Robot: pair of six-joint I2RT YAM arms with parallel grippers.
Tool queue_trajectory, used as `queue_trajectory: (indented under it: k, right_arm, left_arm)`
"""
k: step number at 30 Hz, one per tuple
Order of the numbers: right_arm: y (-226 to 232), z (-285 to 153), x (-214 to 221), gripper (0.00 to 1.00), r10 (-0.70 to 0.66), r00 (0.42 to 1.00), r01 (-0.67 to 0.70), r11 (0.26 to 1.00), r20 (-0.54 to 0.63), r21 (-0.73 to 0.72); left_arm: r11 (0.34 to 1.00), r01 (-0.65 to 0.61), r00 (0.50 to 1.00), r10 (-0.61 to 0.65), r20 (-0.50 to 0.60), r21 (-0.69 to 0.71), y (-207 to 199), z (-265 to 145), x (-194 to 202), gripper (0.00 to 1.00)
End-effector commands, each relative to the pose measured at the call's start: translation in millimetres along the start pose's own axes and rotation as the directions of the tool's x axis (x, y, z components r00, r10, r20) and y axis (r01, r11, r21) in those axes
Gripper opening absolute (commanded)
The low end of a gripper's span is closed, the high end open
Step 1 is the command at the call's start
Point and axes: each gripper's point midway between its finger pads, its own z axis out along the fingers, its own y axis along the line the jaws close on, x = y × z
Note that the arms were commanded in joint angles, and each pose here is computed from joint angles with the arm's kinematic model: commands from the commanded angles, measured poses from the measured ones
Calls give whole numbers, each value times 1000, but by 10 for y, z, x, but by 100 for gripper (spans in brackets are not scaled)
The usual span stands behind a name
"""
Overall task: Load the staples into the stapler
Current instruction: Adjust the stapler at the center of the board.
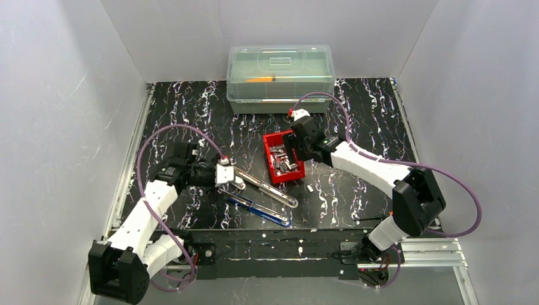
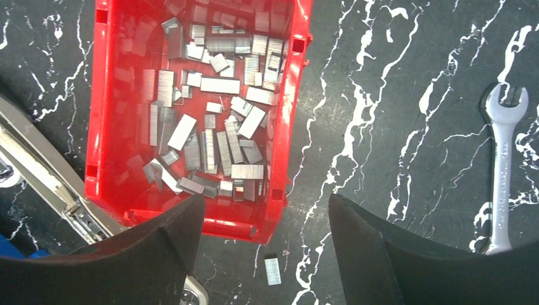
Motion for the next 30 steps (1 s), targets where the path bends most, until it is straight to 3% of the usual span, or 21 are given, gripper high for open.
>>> queue_trajectory:
  k: [1, 5, 13, 26, 30]
  right_arm:
    - [-106, 9, -237, 78, 28, 997, -31, 999, 66, 45]
    - [-155, 52, -247, 76, 50, 996, -54, 997, 77, 52]
    - [-111, -247, -205, 78, 64, 990, -60, 998, 123, -31]
    - [368, -693, 488, 66, -74, 997, 81, 958, 35, -274]
    - [352, -759, 641, 65, -115, 993, 114, 961, 12, -253]
  left_arm:
    - [972, -220, 972, 226, -69, 78, -184, 93, 383, 98]
    - [953, -301, 945, 299, -134, 6, 47, 162, 572, 98]
    - [956, -292, 942, 284, -181, -18, 275, 271, 739, 98]
    - [964, -264, 943, 252, -216, -29, 462, 393, 906, 98]
    - [965, -254, 946, 233, -227, -68, 649, 371, 834, 98]
